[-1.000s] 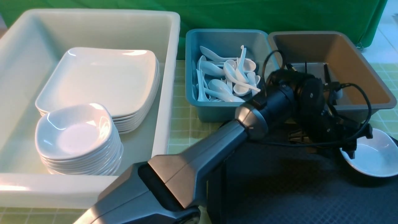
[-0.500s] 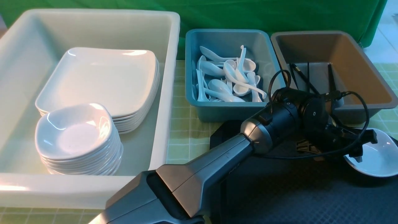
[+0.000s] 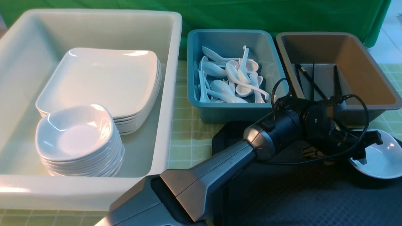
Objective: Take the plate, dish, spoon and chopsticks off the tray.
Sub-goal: Use the left arm to grab a small plate from the dinner plate, then use the left arm to put the small plate into the large storage box on the left
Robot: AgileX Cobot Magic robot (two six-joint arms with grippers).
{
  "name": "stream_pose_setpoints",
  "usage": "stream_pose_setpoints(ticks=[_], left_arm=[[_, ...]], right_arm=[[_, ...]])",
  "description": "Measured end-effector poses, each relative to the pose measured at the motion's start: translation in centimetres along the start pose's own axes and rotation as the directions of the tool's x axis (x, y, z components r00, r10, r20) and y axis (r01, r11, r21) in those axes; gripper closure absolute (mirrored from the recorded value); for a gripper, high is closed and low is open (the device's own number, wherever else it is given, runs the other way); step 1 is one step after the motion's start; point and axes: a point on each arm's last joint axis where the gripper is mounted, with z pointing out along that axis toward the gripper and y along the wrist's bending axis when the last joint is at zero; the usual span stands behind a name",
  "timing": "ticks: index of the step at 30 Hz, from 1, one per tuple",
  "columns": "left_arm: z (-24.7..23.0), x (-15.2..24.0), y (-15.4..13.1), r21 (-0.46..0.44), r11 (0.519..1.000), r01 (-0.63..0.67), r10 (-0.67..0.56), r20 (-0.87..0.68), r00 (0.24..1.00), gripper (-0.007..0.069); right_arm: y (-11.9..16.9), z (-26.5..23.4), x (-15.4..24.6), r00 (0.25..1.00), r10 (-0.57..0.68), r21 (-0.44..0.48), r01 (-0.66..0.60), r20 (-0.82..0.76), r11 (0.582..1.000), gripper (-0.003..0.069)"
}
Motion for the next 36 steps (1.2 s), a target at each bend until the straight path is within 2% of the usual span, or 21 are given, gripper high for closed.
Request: stream_pose_setpoints(ticks=[2, 3, 5, 7, 11, 17, 21, 23, 25, 27, 29, 32, 36], left_arm=[[0.2, 0.1, 0.1, -0.002, 1.0, 0.0, 0.0, -0.003, 1.0, 0.0461], [0.2, 0.1, 0.1, -0.002, 1.0, 0.0, 0.0, -0.004, 1.0, 0.0518], [0.2, 0.2, 0.1, 0.002, 1.0, 0.009, -0.009, -0.015, 1.0, 0.0581], [0.0, 0.3, -0.1, 0.009, 1.0, 0.019, -0.019, -0.028, 0.999, 0.0613], [-1.6, 0.1, -1.1, -0.016, 0.999, -0.03, 0.028, -0.078, 0.997, 0.0622], [-7.2, -2.5, -4.1, 0.01, 0.992, -0.125, 0.125, -0.04, 0.991, 0.0622], [-15.2, -6.3, -7.5, 0.063, 0.968, -0.242, 0.234, 0.111, 0.966, 0.0622], [-21.2, -8.5, -8.5, 0.059, 0.953, -0.298, 0.281, 0.198, 0.939, 0.0622], [-27.4, -10.2, -8.6, 0.017, 0.943, -0.333, 0.318, 0.252, 0.914, 0.0622], [-31.5, -11.3, -8.1, -0.029, 0.939, -0.341, 0.335, 0.294, 0.895, 0.0622], [-37.5, -12.3, -7.9, -0.074, 0.936, -0.343, 0.344, 0.389, 0.855, 0.0622], [-43.1, -12.8, -7.3, -0.102, 0.942, -0.319, 0.328, 0.477, 0.816, 0.0622], [-46.0, -12.5, -6.7, -0.111, 0.946, -0.306, 0.32, 0.481, 0.816, 0.0622]], right_arm=[[0.0, 0.0, 0.0, 1.0, 0.0, 0.0, 0.0, 0.0, 1.0, 0.0449], [0.0, 0.0, 0.0, 1.0, 0.0, 0.0, 0.0, 0.0, 1.0, 0.0449], [0.0, 0.0, 0.0, 1.0, 0.0, 0.0, 0.0, 0.0, 1.0, 0.0448], [0.0, 0.0, 0.0, 1.0, 0.0, 0.0, 0.0, 0.0, 1.0, 0.0448], [0.0, 0.0, 0.0, 1.0, 0.0, 0.0, 0.0, 0.0, 1.0, 0.0445], [0.0, 0.0, 0.0, 1.0, 0.0, 0.0, 0.0, 0.0, 1.0, 0.0443], [0.0, 0.0, 0.0, 1.0, 0.0, 0.0, 0.0, 0.0, 1.0, 0.0438], [0.0, 0.0, 0.0, 1.0, 0.0, 0.0, 0.0, 0.0, 1.0, 0.0435], [0.0, 0.0, 0.0, 1.0, 0.0, 0.0, 0.0, 0.001, 1.0, 0.0432], [0.0, 0.0, 0.0, 1.0, 0.0, 0.0, 0.0, 0.003, 1.0, 0.0431], [0.0, 0.0, -0.3, 0.999, 0.0, -0.002, 0.0, 0.035, 1.0, 0.0431], [0.1, 0.1, -0.7, 0.996, 0.0, -0.006, 0.001, 0.085, 1.0, 0.0431], [0.1, 0.1, -1.1, 0.991, 0.0, -0.009, 0.002, 0.133, 1.0, 0.0431]])
